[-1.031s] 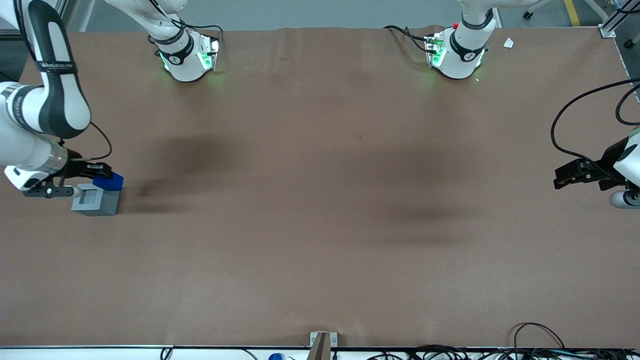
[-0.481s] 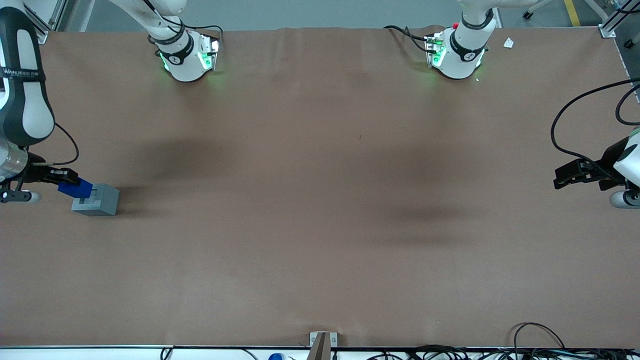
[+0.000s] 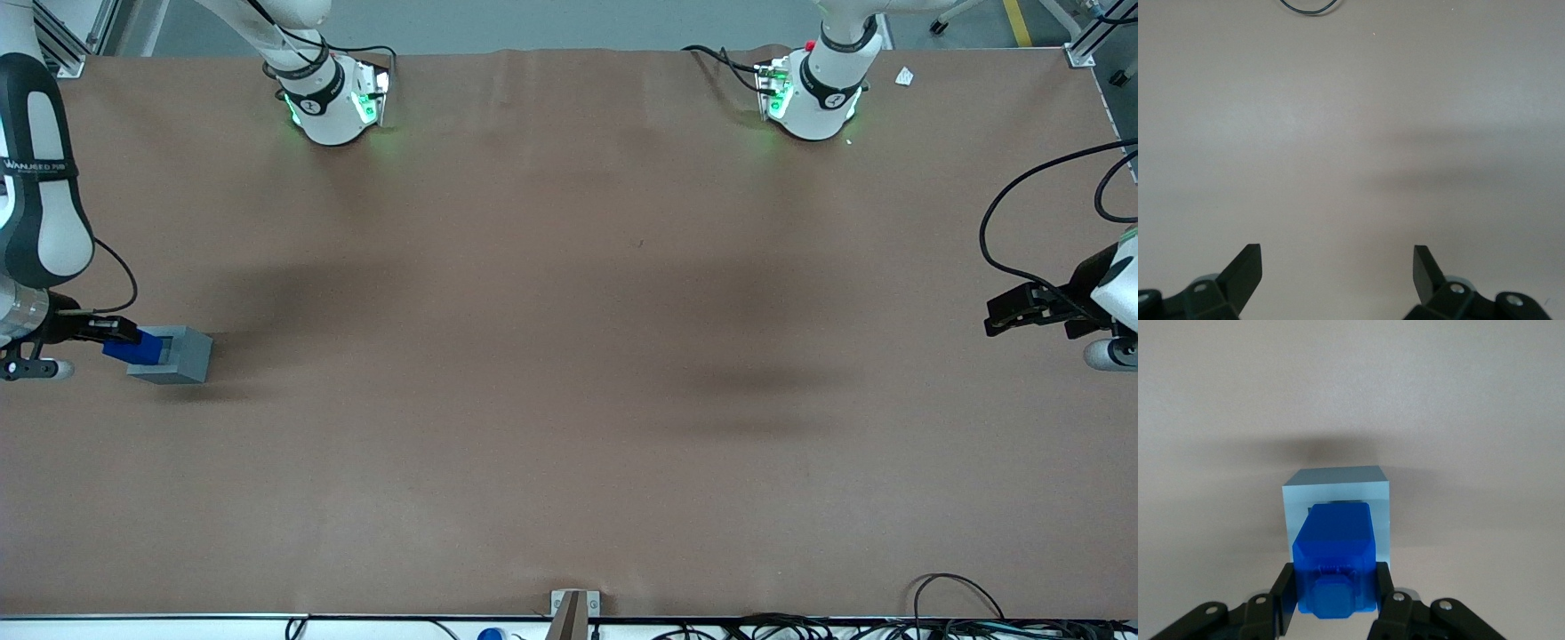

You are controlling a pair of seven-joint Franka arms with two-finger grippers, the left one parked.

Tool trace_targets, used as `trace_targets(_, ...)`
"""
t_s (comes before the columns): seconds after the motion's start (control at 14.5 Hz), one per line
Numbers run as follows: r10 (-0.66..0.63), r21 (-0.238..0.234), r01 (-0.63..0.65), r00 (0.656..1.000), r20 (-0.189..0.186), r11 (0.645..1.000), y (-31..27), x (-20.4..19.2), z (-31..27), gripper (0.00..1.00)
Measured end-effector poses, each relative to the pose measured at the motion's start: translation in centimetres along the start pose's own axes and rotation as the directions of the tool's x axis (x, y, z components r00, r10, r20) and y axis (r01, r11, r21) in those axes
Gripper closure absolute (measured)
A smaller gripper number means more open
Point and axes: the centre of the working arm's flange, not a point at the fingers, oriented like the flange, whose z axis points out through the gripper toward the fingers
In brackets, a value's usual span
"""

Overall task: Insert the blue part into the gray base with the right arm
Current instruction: 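Press the blue block down into the gray base's recess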

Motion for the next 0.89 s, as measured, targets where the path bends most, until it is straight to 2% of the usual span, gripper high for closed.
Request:
trace_targets(0.76,-0.002,0.005,0.002,1.0,0.011,1.0,-0.01,0.01,0.59,0.49)
trace_targets(0.89,-0.004,0.011,0.004,1.0,0.028,1.0,-0.17,-0.14,0.75,0.49)
